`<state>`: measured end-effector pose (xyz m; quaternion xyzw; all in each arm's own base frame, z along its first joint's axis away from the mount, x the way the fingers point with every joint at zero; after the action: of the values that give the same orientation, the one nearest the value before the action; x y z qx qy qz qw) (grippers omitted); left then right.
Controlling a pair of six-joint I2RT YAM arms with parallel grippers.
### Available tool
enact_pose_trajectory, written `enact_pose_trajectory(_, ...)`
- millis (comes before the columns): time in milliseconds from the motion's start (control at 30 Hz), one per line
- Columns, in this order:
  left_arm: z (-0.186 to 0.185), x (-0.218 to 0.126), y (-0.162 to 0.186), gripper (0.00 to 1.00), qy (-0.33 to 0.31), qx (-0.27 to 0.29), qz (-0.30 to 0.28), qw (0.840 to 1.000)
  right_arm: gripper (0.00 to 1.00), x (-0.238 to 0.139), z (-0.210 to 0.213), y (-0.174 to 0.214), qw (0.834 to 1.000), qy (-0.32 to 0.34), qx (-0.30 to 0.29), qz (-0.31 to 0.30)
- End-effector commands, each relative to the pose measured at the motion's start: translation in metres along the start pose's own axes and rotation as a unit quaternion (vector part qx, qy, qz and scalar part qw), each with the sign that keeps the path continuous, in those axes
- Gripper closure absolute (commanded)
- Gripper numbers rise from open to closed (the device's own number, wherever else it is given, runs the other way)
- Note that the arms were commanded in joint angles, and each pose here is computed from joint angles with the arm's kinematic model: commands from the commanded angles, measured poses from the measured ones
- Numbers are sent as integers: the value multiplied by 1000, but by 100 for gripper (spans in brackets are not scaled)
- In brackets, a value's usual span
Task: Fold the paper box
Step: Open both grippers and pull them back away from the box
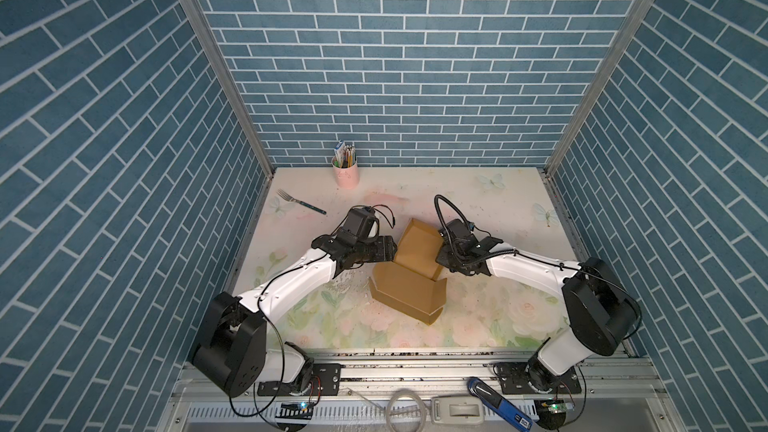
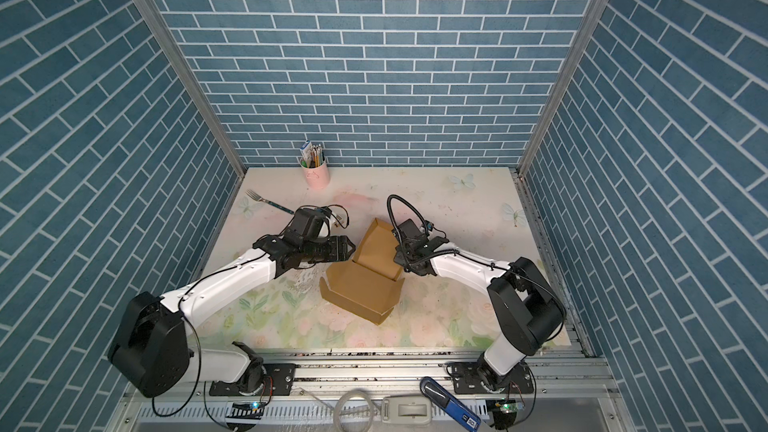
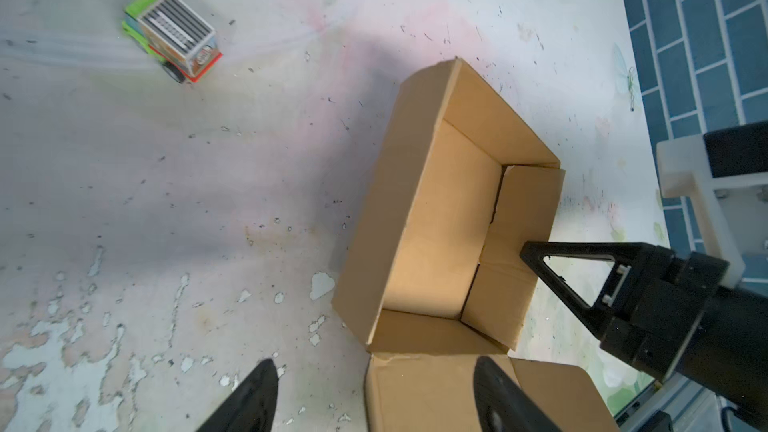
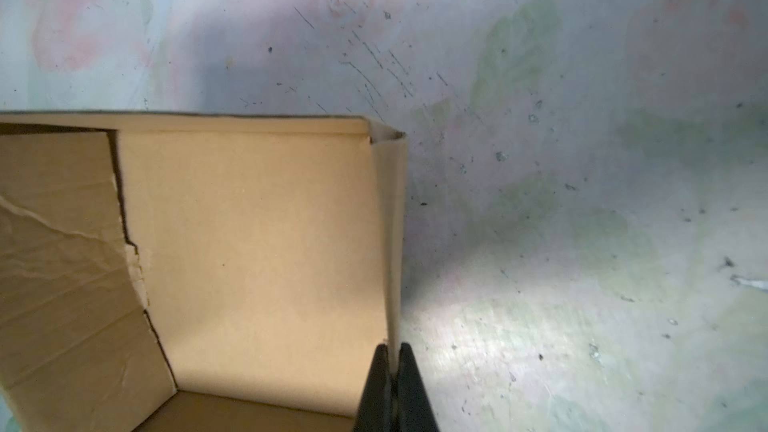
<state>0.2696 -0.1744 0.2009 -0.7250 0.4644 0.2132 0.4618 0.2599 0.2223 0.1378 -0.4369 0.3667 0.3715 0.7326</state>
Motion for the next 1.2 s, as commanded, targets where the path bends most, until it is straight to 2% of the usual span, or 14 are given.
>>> enact_pose_trajectory(0,11,-15,-6,23,-8,-20,-5,1000,89,-11,1,-3,1000,1,13,-2)
enact_pose_trajectory(167,28,-26,-8,19,-19,-42,-4,999,77,-10,8,-4,999,-17,26,6)
enact_pose_trajectory(267,33,-30,-5,14,-12,-52,-6,999,72,-12,13,-7,999,-31,33,4)
enact_pose_trajectory(400,37,-32,0,12,-21,-53,0,998,64,-18,20,-13,999,-42,32,-6)
enact_pose_trajectory(567,42,-35,4,12,-28,-57,4,998,56,-33,25,-24,998,-44,0,-40)
enact_pose_trajectory(800,44,-35,2,12,-37,-57,8,998,55,-53,17,-28,992,-36,-92,-74)
enact_pose_trajectory(933,44,-33,1,12,-44,-56,14,997,55,-65,19,-34,980,-31,-179,-82)
enact_pose_trajectory(1000,45,-32,0,12,-49,-56,15,997,55,-69,24,-37,966,-47,-239,-86)
enact_pose_trajectory(1167,45,-32,-2,12,-60,-55,19,996,53,-67,32,-47,917,-65,-387,-73)
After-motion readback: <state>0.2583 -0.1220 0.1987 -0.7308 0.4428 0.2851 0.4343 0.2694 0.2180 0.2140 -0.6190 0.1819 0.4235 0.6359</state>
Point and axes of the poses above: each gripper's point midway between its finger pads, its own x axis out along the fingers, its own z axis along the line the jaws close on, y = z × x, the point moved 8 cm from there along -x, back along the fingers, and after that the axes turned 2 degrees about -x, right-handed, at the moved point
